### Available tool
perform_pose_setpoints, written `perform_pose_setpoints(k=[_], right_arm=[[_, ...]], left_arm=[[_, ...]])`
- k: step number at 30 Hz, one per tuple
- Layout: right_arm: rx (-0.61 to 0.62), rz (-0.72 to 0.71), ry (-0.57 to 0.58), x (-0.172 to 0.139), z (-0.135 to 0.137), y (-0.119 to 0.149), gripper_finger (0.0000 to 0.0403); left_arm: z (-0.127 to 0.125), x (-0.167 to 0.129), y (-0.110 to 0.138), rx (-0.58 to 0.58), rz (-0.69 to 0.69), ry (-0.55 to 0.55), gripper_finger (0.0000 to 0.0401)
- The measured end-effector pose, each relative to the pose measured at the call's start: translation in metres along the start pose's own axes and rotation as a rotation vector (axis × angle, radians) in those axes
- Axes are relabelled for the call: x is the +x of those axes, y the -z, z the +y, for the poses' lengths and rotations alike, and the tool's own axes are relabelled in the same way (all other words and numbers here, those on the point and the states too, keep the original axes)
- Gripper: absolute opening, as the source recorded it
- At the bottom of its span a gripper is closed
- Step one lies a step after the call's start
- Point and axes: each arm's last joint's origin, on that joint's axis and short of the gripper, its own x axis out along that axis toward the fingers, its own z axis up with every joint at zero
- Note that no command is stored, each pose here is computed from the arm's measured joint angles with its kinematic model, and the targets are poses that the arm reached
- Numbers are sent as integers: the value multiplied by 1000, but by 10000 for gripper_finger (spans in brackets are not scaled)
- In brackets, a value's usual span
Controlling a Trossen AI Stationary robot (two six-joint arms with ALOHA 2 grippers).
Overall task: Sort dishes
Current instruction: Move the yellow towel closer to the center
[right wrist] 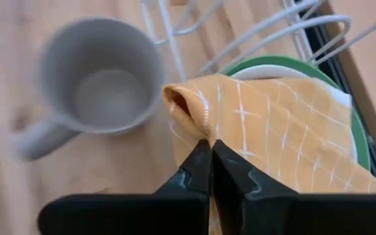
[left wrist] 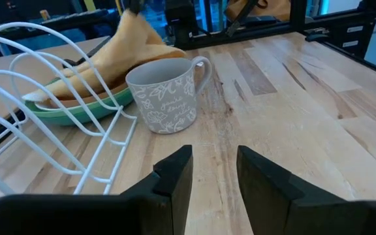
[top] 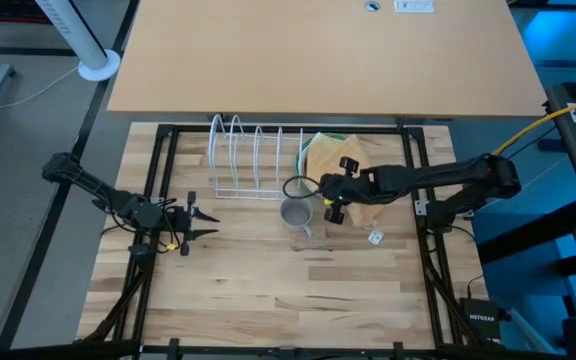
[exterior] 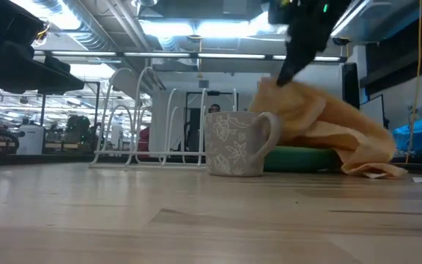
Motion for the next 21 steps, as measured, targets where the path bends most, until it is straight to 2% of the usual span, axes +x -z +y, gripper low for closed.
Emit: perform_pose_setpoints(k=[5, 12, 17, 21], right_arm=[[-32, -19, -71, -44, 24, -12, 6], [80, -90, -201, -89, 58, -15, 4], [126, -65, -219, -97, 79, -4, 3], [100, 5, -183, -84, 98, 3, 4]], left_arm=[[0, 0, 0, 0, 0, 0, 113], [0, 0, 0, 0, 0, 0, 113], [0, 0, 0, 0, 0, 0, 113], [0, 0, 0, 0, 0, 0, 113]])
